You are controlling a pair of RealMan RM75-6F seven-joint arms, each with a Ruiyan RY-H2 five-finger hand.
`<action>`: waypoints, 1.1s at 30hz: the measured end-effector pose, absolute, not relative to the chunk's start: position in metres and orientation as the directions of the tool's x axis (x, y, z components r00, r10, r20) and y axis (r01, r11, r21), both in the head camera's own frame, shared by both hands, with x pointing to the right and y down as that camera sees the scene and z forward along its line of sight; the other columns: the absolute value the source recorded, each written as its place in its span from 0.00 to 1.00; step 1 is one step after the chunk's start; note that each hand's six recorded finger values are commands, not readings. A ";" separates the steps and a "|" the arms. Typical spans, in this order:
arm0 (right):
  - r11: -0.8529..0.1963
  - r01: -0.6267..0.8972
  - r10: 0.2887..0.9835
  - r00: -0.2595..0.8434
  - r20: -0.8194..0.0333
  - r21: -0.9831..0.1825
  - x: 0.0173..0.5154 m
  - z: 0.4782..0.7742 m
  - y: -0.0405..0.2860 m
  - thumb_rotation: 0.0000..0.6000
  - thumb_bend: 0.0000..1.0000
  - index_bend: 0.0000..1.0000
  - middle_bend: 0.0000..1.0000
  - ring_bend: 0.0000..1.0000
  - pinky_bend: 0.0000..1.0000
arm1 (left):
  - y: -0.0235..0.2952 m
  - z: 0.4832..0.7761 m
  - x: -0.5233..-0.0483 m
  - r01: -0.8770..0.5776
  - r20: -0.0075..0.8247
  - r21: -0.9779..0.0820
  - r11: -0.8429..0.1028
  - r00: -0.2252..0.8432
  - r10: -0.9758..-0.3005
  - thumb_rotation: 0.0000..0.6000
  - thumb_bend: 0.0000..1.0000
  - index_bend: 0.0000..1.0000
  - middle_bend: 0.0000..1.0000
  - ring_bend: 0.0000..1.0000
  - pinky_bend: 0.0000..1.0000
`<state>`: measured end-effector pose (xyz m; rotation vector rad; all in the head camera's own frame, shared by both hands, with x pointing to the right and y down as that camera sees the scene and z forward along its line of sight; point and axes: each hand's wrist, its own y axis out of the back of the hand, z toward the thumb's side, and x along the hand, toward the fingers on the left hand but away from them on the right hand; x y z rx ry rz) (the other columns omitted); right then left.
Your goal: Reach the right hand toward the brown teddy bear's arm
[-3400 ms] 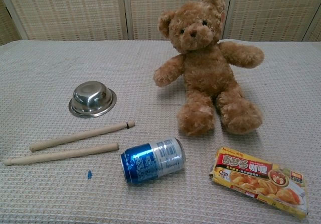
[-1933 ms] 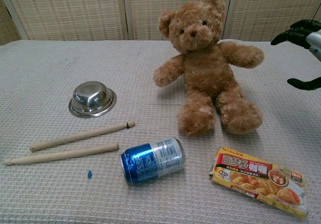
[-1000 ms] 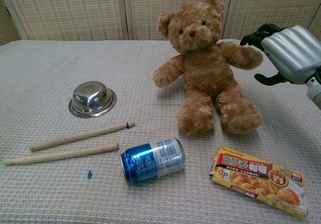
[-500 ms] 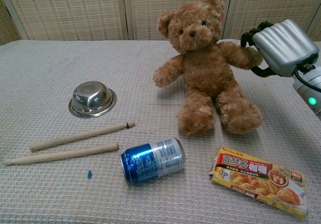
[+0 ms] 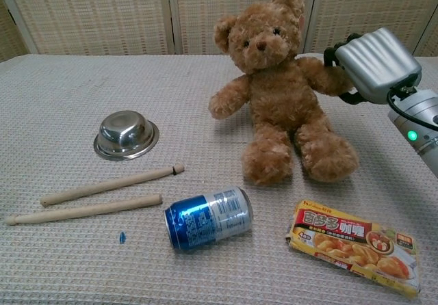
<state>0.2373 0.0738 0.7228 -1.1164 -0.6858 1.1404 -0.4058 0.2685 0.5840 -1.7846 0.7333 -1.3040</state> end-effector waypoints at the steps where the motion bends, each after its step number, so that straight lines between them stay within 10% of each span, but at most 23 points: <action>1: 0.020 -0.352 0.944 0.315 -0.098 -0.936 0.237 0.722 0.073 1.00 0.19 0.49 0.46 0.38 0.63 | 0.268 0.584 -0.406 0.000 0.495 -0.854 -0.520 0.304 -0.814 1.00 0.44 0.32 0.35 0.34 0.49; 33: 0.025 -0.359 0.946 0.311 -0.094 -0.933 0.243 0.720 0.068 1.00 0.20 0.54 0.48 0.39 0.64 | 0.269 0.584 -0.404 0.001 0.493 -0.855 -0.518 0.309 -0.813 1.00 0.44 0.32 0.35 0.35 0.49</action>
